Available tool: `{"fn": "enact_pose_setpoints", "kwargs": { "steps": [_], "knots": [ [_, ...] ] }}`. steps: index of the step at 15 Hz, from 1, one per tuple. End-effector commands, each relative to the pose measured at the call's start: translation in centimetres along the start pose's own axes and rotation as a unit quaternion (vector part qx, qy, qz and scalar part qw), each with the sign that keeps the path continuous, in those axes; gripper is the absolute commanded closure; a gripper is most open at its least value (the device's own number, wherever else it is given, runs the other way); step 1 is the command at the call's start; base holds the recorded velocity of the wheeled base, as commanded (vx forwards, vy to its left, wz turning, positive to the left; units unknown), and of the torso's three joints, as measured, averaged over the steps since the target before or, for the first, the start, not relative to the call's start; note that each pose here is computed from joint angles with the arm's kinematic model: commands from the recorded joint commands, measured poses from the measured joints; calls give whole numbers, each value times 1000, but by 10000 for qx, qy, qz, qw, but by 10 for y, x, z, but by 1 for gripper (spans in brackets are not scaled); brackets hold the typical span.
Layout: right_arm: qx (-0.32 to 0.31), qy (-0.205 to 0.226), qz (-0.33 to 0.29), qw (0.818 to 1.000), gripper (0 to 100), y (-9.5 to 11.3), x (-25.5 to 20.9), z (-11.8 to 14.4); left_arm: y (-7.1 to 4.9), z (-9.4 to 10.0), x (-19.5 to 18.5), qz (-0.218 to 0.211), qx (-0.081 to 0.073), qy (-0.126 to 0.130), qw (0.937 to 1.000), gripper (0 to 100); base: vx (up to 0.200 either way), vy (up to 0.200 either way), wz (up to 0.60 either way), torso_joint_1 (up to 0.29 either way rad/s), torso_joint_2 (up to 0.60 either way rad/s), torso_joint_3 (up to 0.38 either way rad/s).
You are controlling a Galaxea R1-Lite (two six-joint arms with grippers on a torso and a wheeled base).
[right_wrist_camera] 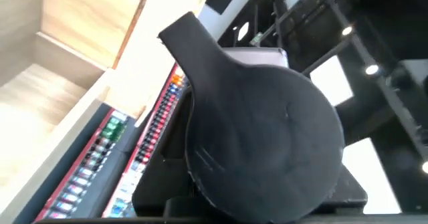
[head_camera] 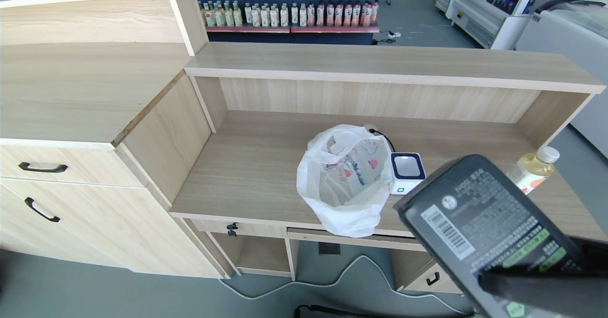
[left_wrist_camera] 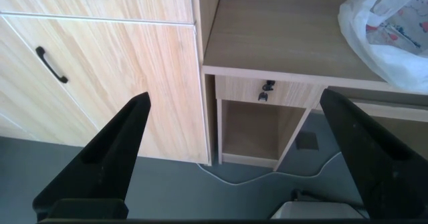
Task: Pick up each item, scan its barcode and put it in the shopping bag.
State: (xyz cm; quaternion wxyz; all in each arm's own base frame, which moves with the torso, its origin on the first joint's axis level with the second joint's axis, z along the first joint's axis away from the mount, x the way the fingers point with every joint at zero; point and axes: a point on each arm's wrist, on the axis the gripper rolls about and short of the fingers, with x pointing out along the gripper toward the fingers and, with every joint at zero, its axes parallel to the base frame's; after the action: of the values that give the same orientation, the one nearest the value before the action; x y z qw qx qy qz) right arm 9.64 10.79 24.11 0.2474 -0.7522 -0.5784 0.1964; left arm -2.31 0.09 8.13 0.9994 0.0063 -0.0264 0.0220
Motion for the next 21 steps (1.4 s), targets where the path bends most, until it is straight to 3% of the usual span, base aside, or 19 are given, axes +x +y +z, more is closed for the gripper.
{"fn": "enact_pose_setpoints", "kwargs": {
  "steps": [1,2,3,5,7,10,11,12,13,14,16,17,19,20,21],
  "knots": [
    [778,937,914,9883,100,13,-10,-22,0,0,0,4,1,-2,10000,0,0,0,0,0,0,0],
    [2325,2391,1457,9314,100,27,-37,-45,0,0,0,4,1,-2,10000,0,0,0,0,0,0,0],
    [3117,3250,1463,8808,100,32,-57,-54,0,0,0,4,1,-2,10000,0,0,0,0,0,0,0],
    [4024,5010,1596,7494,100,40,-107,-50,0,0,0,4,1,-2,10000,0,0,0,0,0,0,0],
    [4726,6014,1576,6246,100,59,-138,-34,0,0,0,4,1,-2,10000,0,0,0,0,0,0,0],
    [5610,6301,1304,5208,100,59,-144,-9,0,0,0,4,1,-2,10000,0,0,0,0,0,0,0],
    [5823,6352,1284,4908,100,55,-144,-1,0,0,0,4,1,-2,10000,0,0,0,0,0,0,0],
    [5907,6387,1247,4771,100,57,-145,0,0,0,0,4,1,-2,10000,0,0,0,0,0,0,0],
    [6037,6546,1082,4420,100,60,-150,0,0,0,0,4,1,-2,10000,0,0,0,0,0,0,0],
    [6146,6605,946,4208,100,61,-151,0,0,0,0,4,1,-2,10000,0,0,0,0,0,0,0],
    [6436,6432,864,4057,100,65,-147,-2,0,0,0,4,1,-2,10000,0,0,0,0,0,0,0],
    [6737,6253,815,3854,100,75,-142,-9,0,0,0,4,1,-2,10000,0,0,0,600,2,-2,2],
    [6811,6382,769,3506,100,102,-144,-41,0,0,0,4,1,-2,10000,0,0,0,600,2,0,5],
    [6811,6382,769,3506,100,102,-144,-41,0,0,0,4,1,-2,10000,0,0,0,600,7,2,2],
    [6970,6374,390,3263,100,145,-134,-87,0,0,0,4,1,-2,10000,0,0,0,600,7,7,2]
  ]
}}
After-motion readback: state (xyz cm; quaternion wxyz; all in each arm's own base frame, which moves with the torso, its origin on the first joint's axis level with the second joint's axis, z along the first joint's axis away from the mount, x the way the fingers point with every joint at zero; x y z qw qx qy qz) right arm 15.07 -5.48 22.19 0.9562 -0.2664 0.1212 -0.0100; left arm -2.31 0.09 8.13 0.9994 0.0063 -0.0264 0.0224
